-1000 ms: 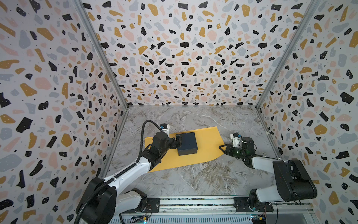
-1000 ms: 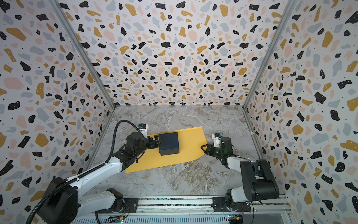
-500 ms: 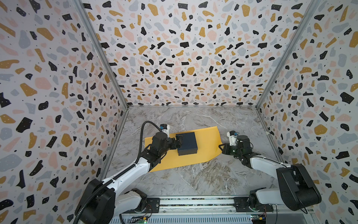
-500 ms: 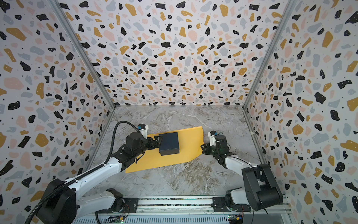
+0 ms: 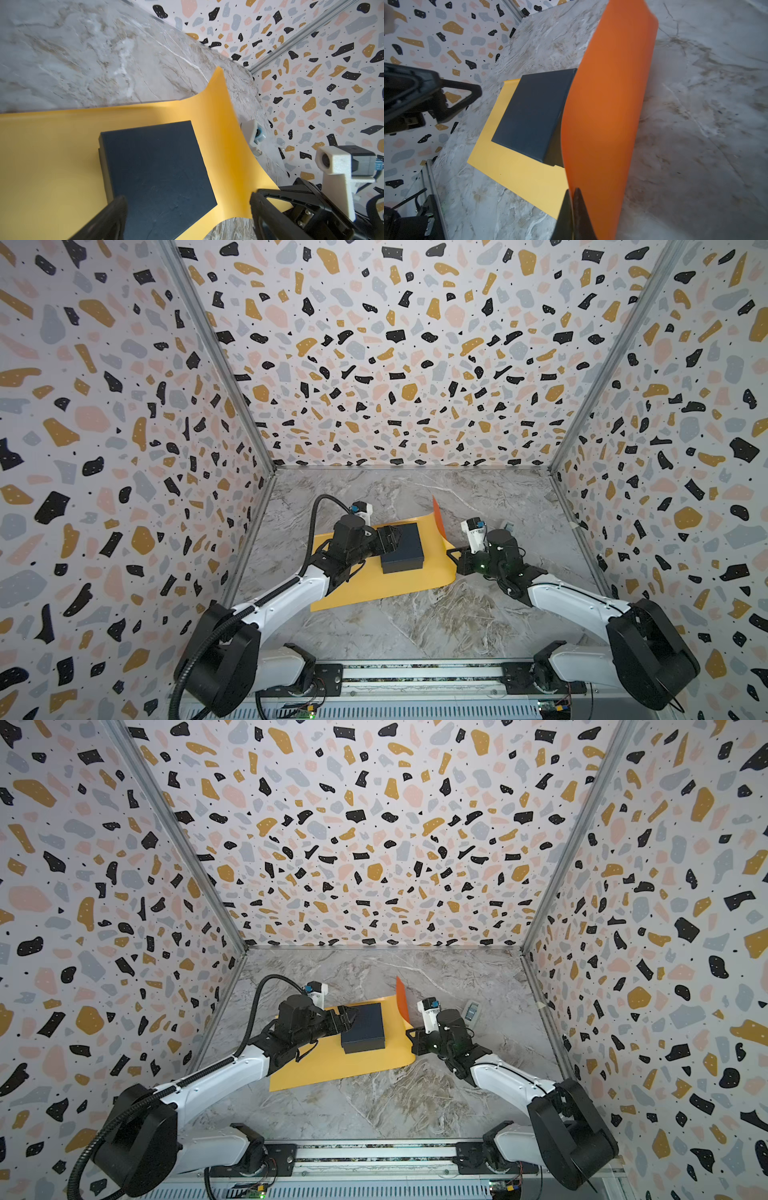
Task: Wrap a gift box in wrapping paper
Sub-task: First fold the wrapping paper around the gift box.
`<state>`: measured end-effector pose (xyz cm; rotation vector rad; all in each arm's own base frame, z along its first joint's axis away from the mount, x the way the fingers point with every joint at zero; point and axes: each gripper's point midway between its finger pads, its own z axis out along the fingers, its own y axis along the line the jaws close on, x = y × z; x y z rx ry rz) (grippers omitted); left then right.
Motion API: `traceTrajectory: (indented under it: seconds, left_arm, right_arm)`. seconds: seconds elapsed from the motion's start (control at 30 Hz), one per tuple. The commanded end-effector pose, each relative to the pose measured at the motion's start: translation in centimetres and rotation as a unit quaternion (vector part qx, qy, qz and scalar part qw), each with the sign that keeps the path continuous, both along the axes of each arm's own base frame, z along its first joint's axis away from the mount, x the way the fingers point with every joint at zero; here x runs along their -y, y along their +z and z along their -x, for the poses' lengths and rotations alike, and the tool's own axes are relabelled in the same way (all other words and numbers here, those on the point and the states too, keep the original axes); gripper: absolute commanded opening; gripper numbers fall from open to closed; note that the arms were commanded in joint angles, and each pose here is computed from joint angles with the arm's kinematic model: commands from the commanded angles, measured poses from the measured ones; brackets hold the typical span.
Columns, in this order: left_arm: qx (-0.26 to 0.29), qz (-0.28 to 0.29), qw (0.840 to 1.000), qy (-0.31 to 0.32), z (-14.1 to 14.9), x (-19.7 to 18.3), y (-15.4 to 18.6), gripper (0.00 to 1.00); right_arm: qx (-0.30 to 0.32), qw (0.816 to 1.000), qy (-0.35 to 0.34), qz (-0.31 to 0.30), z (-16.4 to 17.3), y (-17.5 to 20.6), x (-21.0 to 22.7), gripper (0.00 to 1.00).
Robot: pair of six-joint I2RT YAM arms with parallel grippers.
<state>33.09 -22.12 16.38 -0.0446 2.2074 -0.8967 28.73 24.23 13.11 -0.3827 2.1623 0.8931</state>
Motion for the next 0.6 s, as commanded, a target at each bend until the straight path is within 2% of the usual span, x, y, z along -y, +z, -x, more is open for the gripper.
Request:
traceTrajectory:
  seconds: [0.0,0.33,0.57]
  left_arm:
    - [0.023,0.034,0.999,-0.018,-0.7,1.6,2.7,0.92]
    - [0.014,0.052,0.998,-0.044,-1.5,4.7,2.8,0.91]
    - [0.003,0.052,0.998,-0.043,-2.9,6.3,1.8,0.83]
  right_arm:
    - [0.049,0.999,0.014,-0.014,-0.3,3.4,-1.7,0.02]
    - [0.04,0.998,0.037,-0.006,0.9,3.0,-4.5,0.02]
    - [0.033,0.998,0.045,-0.008,1.4,2.7,-5.6,0.02]
